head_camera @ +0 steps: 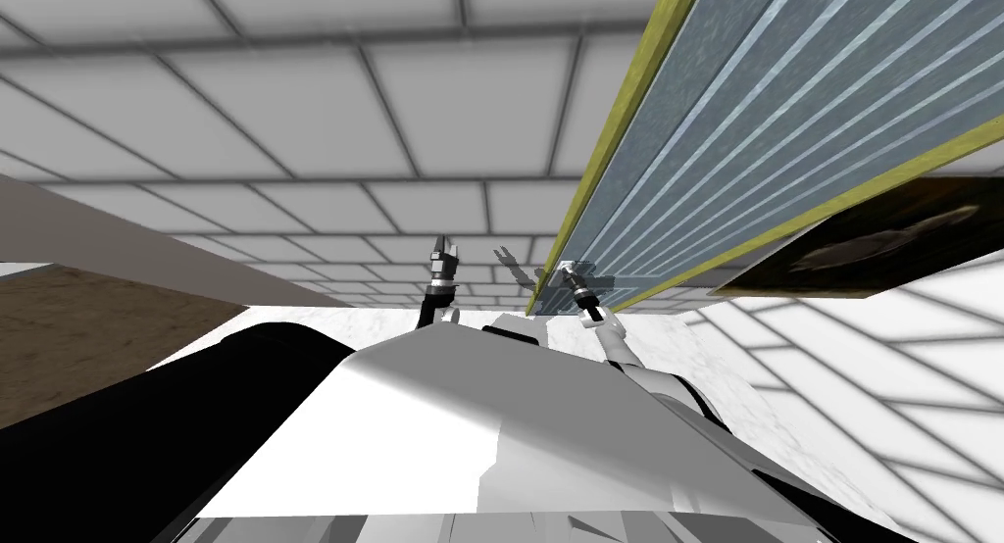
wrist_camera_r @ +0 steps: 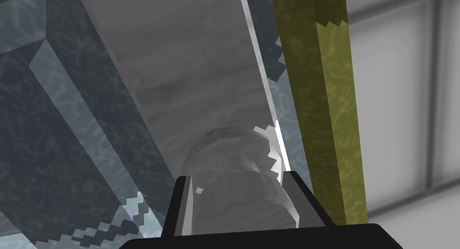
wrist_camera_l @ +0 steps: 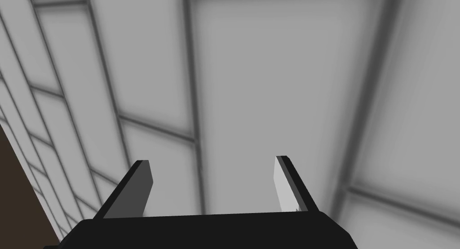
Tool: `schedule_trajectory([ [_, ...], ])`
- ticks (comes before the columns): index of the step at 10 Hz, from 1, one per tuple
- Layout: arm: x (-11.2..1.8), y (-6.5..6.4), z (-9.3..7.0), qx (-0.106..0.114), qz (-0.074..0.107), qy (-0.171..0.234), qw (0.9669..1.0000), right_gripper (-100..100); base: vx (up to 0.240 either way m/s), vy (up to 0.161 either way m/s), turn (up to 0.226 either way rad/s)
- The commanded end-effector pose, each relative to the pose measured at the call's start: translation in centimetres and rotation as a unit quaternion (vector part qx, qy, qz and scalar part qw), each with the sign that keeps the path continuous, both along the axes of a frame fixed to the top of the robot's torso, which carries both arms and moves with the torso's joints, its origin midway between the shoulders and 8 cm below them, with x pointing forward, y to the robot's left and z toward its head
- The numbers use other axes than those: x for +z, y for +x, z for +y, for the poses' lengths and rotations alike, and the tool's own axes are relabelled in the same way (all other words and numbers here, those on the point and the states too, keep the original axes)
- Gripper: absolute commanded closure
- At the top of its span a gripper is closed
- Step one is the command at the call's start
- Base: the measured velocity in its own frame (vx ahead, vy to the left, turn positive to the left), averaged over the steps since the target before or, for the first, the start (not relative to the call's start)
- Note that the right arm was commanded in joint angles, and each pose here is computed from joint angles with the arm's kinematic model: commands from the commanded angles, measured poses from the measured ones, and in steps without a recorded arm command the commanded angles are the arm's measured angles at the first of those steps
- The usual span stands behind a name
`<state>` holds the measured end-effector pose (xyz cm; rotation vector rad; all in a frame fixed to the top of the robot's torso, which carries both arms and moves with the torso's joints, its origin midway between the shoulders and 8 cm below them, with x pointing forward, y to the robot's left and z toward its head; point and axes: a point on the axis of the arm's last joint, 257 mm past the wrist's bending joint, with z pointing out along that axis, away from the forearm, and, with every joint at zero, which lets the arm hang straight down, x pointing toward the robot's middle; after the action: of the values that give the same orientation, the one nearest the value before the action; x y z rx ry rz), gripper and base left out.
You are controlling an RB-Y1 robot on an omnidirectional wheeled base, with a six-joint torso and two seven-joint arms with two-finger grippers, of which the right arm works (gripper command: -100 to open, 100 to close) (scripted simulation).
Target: Pull the door open
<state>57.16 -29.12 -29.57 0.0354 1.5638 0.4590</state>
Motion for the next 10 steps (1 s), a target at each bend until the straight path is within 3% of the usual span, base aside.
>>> schedule_trajectory([
  [1,0.6,0.3,-0.9,-0.010,0.002,0.032,0.9995,100,-0.059,-0.062,0.130],
  [5,0.8,0.5,-1.3,-0.018,0.011,0.087,0.9960,100,-0.049,-0.050,0.090],
  [7,1.1,0.7,-1.8,-0.026,0.018,0.134,0.9905,100,-0.057,-0.062,0.133],
  [8,1.1,0.7,-1.8,-0.025,0.019,0.139,0.9898,100,-0.054,-0.048,0.056],
  [10,1.3,0.9,-2.3,-0.034,0.024,0.186,0.9817,100,-0.060,-0.056,0.120],
])
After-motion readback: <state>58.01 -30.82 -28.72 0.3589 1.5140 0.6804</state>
